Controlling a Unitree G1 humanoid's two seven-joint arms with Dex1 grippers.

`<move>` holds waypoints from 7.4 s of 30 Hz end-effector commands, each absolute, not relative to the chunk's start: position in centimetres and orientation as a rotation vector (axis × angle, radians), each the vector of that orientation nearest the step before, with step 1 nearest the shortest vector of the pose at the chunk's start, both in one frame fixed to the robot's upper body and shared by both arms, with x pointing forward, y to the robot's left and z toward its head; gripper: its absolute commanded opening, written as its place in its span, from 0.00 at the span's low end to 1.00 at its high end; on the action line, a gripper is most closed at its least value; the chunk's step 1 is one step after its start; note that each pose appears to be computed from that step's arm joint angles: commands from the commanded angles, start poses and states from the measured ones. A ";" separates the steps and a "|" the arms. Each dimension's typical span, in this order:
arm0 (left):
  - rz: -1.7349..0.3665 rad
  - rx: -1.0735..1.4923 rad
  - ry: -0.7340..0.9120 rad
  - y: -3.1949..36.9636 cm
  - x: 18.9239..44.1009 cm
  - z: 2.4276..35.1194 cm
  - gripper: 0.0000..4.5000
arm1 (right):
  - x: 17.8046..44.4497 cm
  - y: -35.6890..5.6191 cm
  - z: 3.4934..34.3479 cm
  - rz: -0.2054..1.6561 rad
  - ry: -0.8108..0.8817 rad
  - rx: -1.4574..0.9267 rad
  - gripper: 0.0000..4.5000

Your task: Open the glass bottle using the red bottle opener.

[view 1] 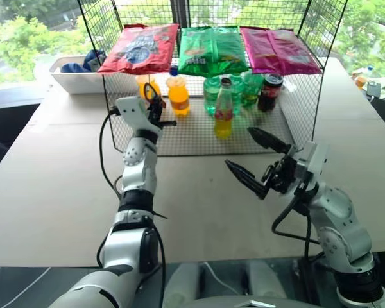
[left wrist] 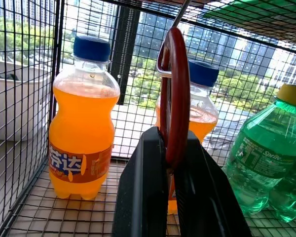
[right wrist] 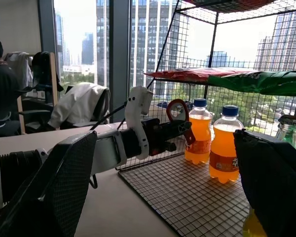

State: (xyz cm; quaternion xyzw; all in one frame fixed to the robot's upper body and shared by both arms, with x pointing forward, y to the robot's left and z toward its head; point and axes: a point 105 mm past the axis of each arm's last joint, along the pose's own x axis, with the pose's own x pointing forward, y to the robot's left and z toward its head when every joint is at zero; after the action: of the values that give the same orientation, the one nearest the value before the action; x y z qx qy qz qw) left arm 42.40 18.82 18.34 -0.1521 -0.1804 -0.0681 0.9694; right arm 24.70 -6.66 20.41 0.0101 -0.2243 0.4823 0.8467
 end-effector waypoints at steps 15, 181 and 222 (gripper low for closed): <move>-0.477 -0.682 -0.480 17.2 39.2 22.4 0.01 | 24.4 -6.6 20.6 1.021 -0.509 0.014 1.00; -1.040 0.038 -0.224 8.3 31.2 18.7 0.58 | 32.8 -14.4 20.9 0.291 -0.349 -0.212 0.00; -1.030 0.016 -0.361 8.9 29.4 18.5 0.65 | 32.8 -13.8 20.3 0.313 -0.348 -0.208 0.00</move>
State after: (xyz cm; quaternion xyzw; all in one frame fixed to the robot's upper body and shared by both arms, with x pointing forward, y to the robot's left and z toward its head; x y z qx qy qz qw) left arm 30.06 9.32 17.56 -0.0093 -0.1485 -0.4788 0.8652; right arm 33.12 -13.82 19.05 -0.0984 -0.1438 0.1554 0.9724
